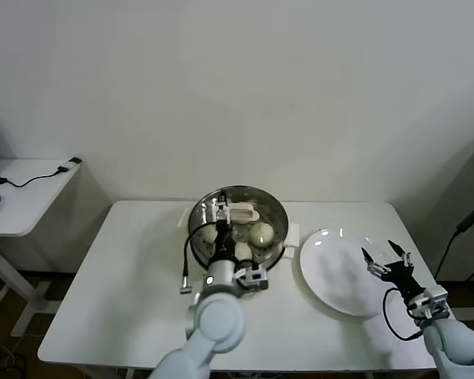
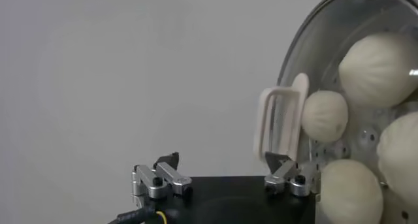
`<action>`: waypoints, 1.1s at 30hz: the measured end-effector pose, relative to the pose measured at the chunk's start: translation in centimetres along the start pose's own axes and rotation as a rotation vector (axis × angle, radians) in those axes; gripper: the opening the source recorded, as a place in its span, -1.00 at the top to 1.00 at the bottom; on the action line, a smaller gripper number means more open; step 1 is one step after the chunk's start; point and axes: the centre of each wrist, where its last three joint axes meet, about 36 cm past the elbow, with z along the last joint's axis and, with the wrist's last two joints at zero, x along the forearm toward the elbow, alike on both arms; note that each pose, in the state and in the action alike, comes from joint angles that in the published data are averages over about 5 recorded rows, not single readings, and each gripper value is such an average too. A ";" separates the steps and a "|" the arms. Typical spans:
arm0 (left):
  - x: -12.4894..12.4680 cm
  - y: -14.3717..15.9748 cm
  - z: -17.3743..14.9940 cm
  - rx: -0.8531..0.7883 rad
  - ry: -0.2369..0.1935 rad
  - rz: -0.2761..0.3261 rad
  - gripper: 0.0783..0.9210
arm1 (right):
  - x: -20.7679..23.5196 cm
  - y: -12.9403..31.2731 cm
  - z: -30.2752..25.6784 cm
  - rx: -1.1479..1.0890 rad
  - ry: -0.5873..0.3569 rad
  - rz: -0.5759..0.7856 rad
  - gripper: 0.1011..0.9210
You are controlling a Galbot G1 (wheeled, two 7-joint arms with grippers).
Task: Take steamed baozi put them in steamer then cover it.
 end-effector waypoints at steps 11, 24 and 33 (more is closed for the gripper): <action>2.3 1.2 8.1 0.246 0.108 -0.003 -0.77 | 0.1 1.5 -1.0 -0.017 -0.027 0.001 -0.76; 5.5 -0.2 20.9 0.740 0.150 0.047 -0.77 | 0.6 3.6 -1.4 -0.014 -0.049 -0.018 -0.76; 9.1 -3.4 26.6 1.095 0.142 0.023 -0.77 | 1.6 4.5 -0.9 -0.022 -0.049 -0.014 -0.76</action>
